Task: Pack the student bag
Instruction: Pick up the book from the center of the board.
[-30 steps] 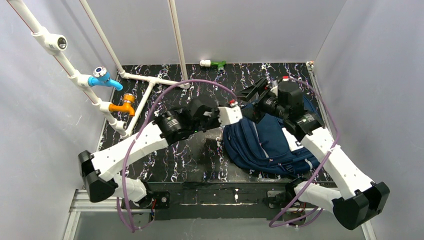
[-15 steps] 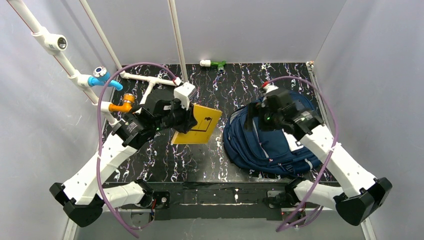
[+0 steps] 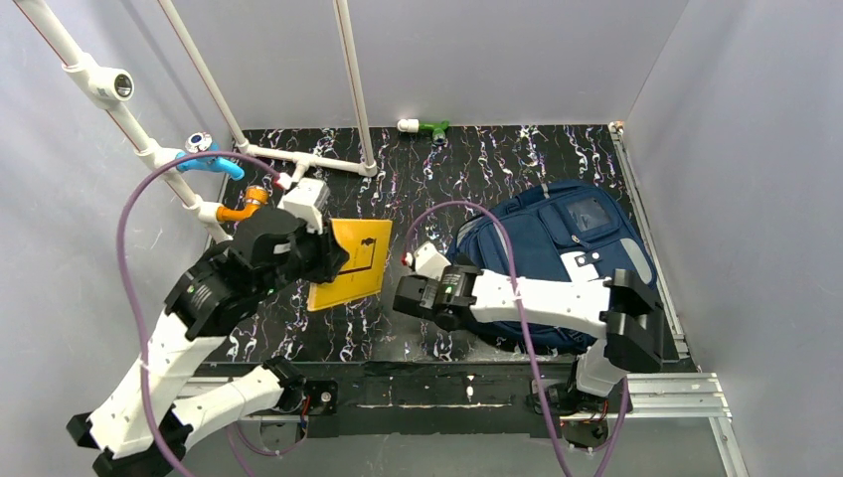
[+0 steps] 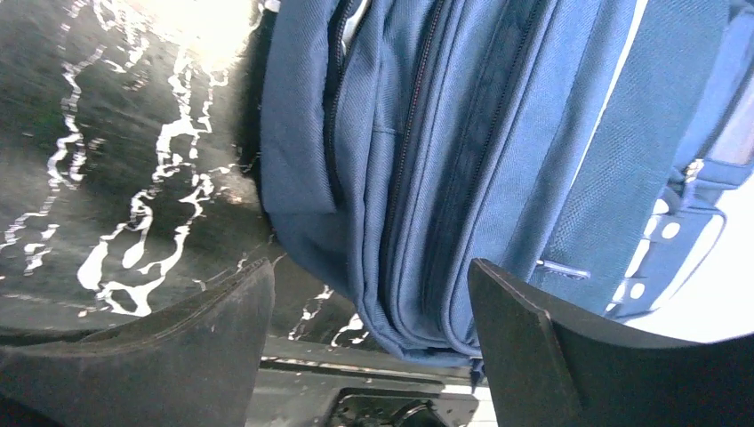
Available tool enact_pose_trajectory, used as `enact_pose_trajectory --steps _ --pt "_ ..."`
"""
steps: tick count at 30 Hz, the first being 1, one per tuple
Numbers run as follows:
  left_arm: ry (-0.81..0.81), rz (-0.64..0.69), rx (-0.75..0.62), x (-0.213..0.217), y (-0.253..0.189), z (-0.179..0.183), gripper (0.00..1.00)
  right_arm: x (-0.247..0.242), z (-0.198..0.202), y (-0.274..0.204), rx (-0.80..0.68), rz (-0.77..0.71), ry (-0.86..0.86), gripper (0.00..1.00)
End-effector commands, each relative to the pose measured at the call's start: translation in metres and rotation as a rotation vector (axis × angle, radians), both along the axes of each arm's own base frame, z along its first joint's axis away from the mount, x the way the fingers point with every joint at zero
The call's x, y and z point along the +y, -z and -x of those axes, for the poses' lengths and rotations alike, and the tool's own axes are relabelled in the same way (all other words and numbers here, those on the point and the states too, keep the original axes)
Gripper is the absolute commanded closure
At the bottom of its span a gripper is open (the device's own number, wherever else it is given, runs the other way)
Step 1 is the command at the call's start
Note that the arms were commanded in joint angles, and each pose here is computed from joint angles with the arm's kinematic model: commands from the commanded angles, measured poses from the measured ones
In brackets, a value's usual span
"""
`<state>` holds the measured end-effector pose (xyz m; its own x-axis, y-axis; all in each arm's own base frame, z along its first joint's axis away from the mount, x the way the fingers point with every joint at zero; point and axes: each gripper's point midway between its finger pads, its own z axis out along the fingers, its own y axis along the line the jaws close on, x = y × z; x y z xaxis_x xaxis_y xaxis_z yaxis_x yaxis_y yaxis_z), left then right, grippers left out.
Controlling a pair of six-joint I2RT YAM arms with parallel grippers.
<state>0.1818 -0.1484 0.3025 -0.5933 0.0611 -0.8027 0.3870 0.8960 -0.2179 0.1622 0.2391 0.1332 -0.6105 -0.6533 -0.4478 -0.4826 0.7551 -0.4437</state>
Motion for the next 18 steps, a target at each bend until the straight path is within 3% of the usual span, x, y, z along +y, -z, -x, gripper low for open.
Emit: enact_pose_trajectory --steps 1,6,13,18 --pt "-0.073 0.054 -0.039 0.01 -0.01 0.0 1.0 -0.027 -0.01 -0.005 -0.123 0.186 0.02 0.16" --pt "-0.063 0.067 -0.013 0.005 -0.005 0.002 1.0 -0.046 -0.009 0.01 -0.141 0.295 0.027 0.18" --pt "-0.047 0.08 0.001 0.0 -0.005 0.003 1.0 -0.046 -0.005 0.043 -0.108 0.298 0.01 0.28" --pt "-0.051 0.087 0.006 0.001 -0.004 0.005 1.0 -0.058 -0.019 0.037 -0.23 0.396 0.044 0.36"
